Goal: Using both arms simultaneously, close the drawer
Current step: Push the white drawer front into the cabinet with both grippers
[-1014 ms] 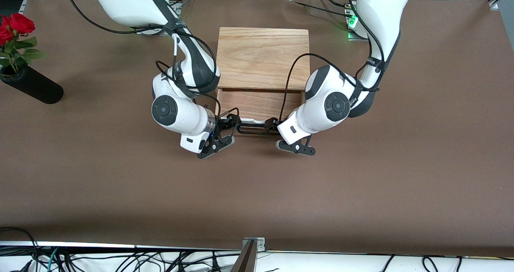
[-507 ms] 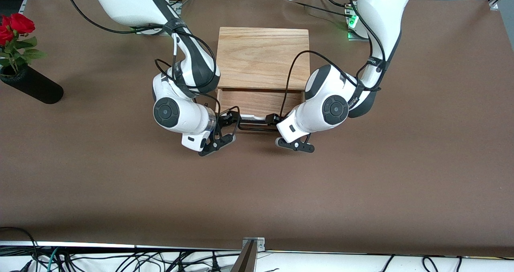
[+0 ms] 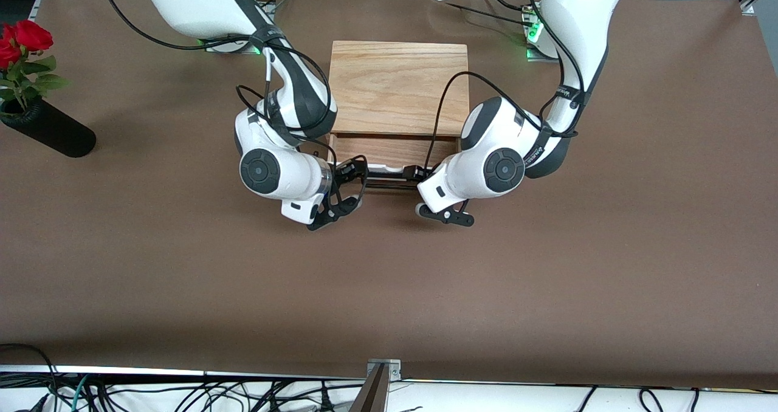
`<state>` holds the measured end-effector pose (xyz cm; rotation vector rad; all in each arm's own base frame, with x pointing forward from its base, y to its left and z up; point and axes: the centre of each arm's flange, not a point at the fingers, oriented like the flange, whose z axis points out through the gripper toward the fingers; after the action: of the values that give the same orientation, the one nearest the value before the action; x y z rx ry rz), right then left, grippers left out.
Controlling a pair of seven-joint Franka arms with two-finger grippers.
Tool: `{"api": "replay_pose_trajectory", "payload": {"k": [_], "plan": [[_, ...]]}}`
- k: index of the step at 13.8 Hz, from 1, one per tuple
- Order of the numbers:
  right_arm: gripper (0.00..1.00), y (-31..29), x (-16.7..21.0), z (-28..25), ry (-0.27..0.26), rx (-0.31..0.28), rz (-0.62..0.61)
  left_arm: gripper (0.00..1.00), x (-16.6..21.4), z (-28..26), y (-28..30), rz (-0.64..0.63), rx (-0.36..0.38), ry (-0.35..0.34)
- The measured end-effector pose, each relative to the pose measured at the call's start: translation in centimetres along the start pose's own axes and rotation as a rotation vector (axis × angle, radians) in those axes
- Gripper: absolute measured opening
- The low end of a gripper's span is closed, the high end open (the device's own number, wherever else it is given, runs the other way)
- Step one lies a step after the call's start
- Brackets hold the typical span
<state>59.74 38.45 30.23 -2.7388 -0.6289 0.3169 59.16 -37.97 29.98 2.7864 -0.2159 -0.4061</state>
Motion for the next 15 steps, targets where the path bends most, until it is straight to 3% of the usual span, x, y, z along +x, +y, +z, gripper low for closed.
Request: {"api": "replay_pose_trajectory", "payload": {"k": [9,15], "plan": [[1.00,-2.5,-1.6,2.3,-0.136,0.005,-0.035,1.00,-1.5,1.0,-0.5,-0.003,0.029,-0.138],[1.00,-4.0,-2.4,3.3,-0.192,0.003,-0.056,1.00,-2.5,1.7,-0.8,-0.004,0.047,-0.224]]}}
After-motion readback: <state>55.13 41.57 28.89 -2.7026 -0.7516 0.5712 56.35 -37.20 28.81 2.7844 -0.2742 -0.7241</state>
